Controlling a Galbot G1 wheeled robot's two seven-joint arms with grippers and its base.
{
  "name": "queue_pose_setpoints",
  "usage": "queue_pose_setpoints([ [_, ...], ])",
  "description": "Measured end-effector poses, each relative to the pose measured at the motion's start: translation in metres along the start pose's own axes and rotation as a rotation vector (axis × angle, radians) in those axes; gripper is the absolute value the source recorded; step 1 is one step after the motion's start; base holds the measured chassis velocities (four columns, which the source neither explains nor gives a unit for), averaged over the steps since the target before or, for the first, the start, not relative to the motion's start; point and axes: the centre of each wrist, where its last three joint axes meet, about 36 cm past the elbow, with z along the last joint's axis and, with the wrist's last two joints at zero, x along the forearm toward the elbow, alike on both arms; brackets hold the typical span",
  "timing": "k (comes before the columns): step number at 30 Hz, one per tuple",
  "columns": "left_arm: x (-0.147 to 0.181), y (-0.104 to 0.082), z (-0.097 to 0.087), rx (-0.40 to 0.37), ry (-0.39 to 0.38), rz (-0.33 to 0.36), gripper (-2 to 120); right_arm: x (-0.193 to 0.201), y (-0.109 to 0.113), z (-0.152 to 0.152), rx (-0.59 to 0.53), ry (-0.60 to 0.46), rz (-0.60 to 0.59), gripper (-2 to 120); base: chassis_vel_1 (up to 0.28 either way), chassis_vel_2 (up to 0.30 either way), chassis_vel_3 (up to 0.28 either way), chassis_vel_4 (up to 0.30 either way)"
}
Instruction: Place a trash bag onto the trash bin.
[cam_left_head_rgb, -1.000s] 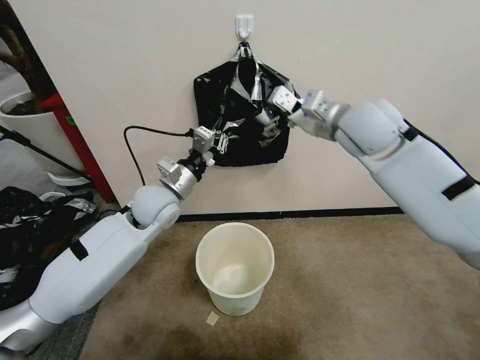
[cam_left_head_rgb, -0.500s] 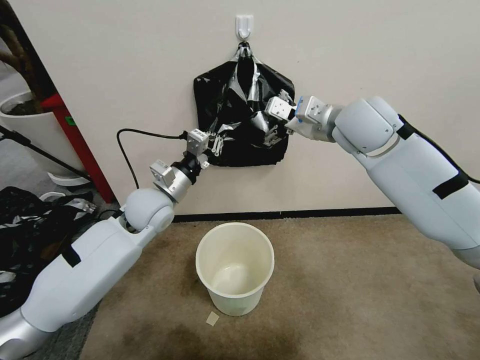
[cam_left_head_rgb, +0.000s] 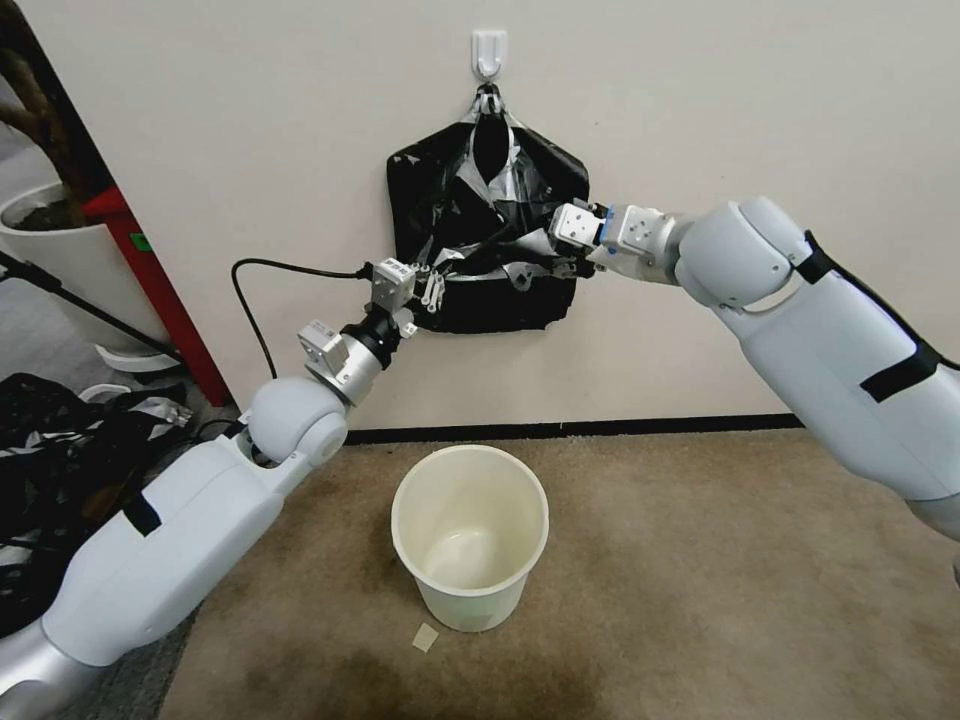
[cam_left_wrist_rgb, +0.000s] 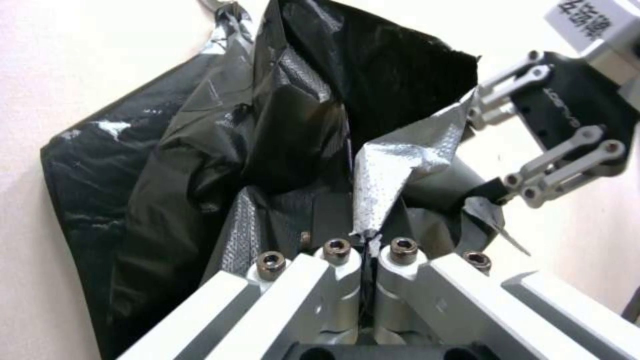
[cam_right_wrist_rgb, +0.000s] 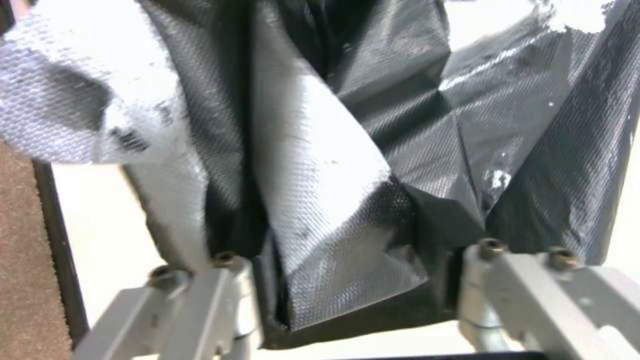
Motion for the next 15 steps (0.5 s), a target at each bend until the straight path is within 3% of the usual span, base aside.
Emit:
queue_pose_setpoints([
  [3,0.0,0.001,0.0,0.0,-0.001,-0.003,0,0.003,0.004,0.004,-0.01,0.006,0.006,33,0.0,0.0,0.0,0.0],
  [6,0.0,0.003,-0.002,-0.002,-0.007,-0.013,0,0.014,0.013,0.014,-0.074,0.009,0.058,16,0.0,0.0,0.0,0.0],
  [8,0.0,0.004,-0.002,-0.001,-0.008,-0.016,0,0.017,0.016,0.015,-0.108,-0.005,0.075,13,0.0,0.0,0.0,0.0],
  [10,0.003,0.003,-0.002,0.009,-0.012,-0.026,0,0.027,0.031,0.015,-0.254,-0.055,0.119,1,0.0,0.0,0.0,0.0],
  [11,0.003,0.003,-0.002,0.009,-0.012,-0.026,0,0.027,0.031,0.015,-0.254,-0.055,0.119,1,0.0,0.0,0.0,0.0],
  [13,0.006,0.001,-0.002,0.021,-0.016,-0.036,0,0.034,0.049,0.014,-0.402,-0.098,0.135,0,0.0,0.0,0.0,0.0],
  [15,0.014,-0.006,-0.001,0.045,-0.028,-0.049,0,0.041,0.083,0.009,-0.652,-0.145,0.161,0,0.0,0.0,0.0,0.0],
])
